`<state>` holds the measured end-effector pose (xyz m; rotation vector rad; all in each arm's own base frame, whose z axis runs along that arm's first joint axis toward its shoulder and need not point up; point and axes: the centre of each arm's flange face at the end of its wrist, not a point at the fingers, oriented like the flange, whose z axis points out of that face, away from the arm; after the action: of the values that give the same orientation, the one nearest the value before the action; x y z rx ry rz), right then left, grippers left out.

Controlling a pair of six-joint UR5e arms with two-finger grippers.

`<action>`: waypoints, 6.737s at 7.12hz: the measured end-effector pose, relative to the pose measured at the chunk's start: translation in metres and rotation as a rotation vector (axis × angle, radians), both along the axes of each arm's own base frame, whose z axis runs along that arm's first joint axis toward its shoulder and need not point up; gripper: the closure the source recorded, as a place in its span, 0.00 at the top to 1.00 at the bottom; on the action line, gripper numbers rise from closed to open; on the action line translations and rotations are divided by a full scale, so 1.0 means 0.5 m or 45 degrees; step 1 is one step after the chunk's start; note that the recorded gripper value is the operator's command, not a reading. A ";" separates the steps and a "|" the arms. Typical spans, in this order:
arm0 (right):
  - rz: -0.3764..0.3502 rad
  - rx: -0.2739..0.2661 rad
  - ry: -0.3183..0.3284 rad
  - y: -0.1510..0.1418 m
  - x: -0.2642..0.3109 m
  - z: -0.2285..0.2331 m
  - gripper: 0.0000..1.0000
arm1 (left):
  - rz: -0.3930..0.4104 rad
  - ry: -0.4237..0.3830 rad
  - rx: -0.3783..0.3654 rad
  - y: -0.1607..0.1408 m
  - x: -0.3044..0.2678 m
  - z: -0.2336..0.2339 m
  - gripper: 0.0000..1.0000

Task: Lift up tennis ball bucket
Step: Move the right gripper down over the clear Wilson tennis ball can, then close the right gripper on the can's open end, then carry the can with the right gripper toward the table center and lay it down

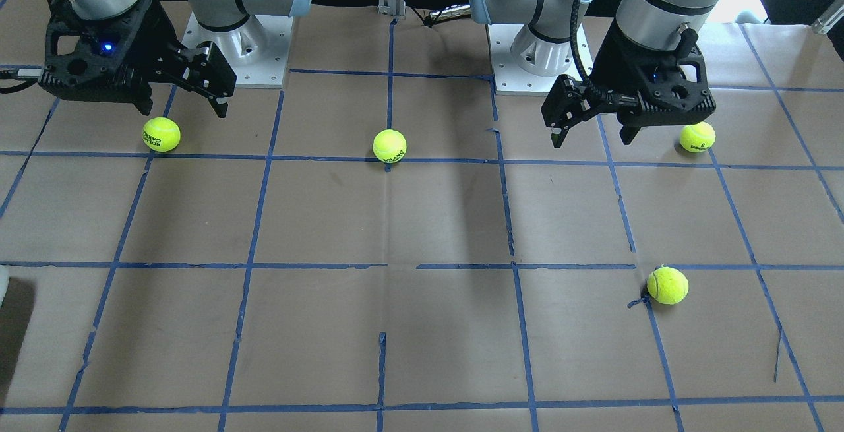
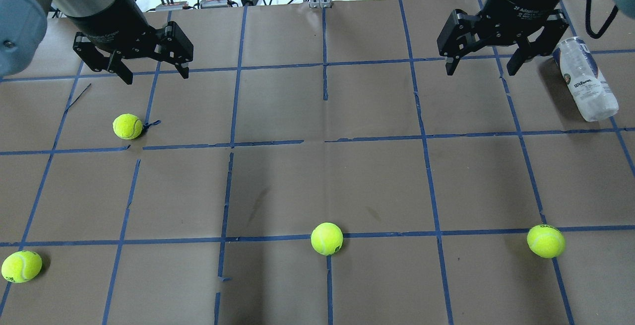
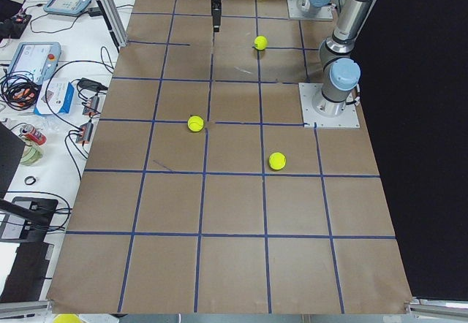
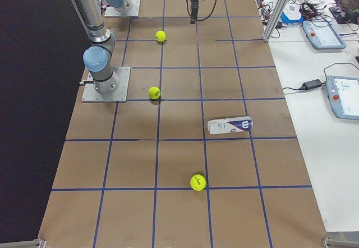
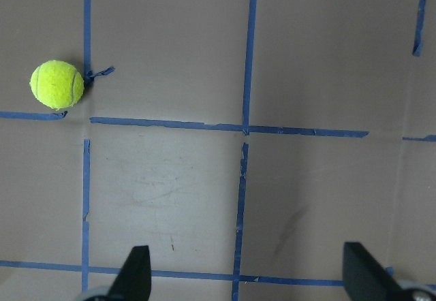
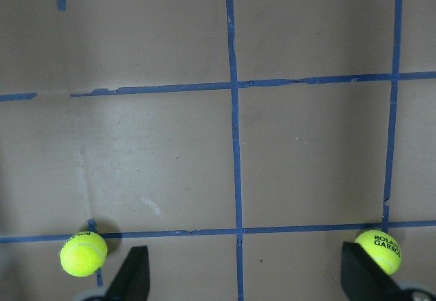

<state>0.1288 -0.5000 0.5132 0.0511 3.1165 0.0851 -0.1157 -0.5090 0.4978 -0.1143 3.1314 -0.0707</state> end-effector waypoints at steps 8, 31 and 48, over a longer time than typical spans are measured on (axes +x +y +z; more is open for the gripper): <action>-0.052 0.009 0.019 -0.142 -0.148 -0.041 1.00 | 0.001 0.002 0.003 -0.013 0.001 -0.011 1.00; 0.252 -0.393 0.013 -0.469 -0.836 -0.606 0.51 | 0.004 0.002 -0.020 -0.014 0.003 0.006 1.00; 2.044 -0.476 -0.479 -0.192 0.488 -0.521 0.51 | 0.006 0.000 -0.020 -0.014 0.005 0.007 1.00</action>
<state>0.3728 -0.5959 0.2527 -2.0185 1.9377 -0.3896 -0.1130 -0.5161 0.5012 -0.1217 3.1311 -0.0957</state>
